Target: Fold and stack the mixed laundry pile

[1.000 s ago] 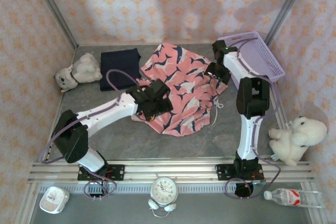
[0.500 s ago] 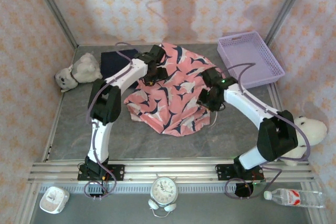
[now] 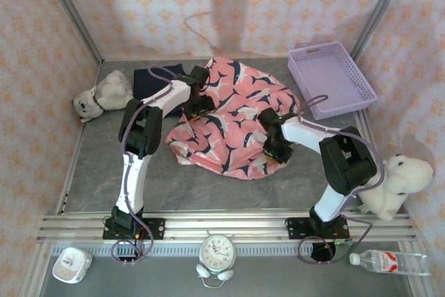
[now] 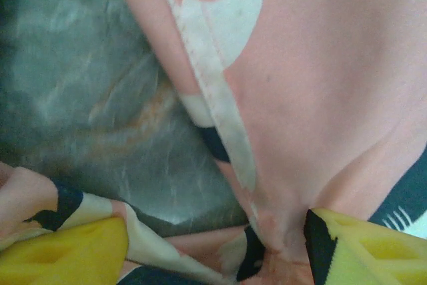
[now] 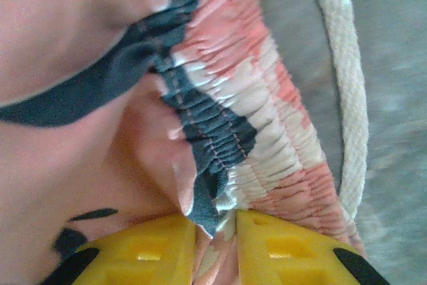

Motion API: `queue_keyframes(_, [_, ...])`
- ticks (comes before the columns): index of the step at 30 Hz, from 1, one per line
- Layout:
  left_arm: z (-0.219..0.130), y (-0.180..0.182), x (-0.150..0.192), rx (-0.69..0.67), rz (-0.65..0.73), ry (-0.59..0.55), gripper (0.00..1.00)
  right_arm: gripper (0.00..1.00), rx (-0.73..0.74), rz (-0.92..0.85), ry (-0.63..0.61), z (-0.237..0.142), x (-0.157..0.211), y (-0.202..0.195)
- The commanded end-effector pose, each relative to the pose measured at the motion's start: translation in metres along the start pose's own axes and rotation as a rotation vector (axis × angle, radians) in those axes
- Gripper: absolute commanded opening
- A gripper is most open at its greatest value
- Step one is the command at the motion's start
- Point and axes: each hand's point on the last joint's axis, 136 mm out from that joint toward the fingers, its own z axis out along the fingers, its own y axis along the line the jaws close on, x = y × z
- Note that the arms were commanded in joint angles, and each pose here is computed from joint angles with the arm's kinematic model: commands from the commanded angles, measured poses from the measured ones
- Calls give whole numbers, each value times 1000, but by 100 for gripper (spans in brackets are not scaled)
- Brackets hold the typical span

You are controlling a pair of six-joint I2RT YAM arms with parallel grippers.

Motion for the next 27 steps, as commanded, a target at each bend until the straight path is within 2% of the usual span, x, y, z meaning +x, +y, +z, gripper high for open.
queue_keyframes(1, [0, 4, 35, 44, -110, 99, 73, 26, 195, 57, -49, -3, -5, -70])
queue_keyframes(3, [-13, 1, 37, 73, -114, 80, 75, 32, 164, 57, -73, -17, -10, -76])
queue_keyframes(7, [-54, -1, 34, 81, -37, 42, 78, 59, 15, -7, -90, -49, -15, -54])
queue_keyframes(10, [-88, 9, 41, 54, 52, 20, 79, 71, -87, -22, -87, -69, -11, -45])
queue_keyframes(14, [-128, 35, 69, 37, 141, 12, 79, 72, -91, -16, -70, -72, -2, -56])
queue_keyframes(19, [-140, 85, 120, 11, 133, 25, 77, 72, -110, 38, -8, -44, 16, -66])
queue_keyframes(22, [-137, 112, 150, 20, 70, 27, 70, 71, -134, 75, -1, -29, 21, -68])
queue_keyframes(27, [-121, 138, 193, 69, -27, 50, 49, 71, -148, 120, -14, -9, 18, -68])
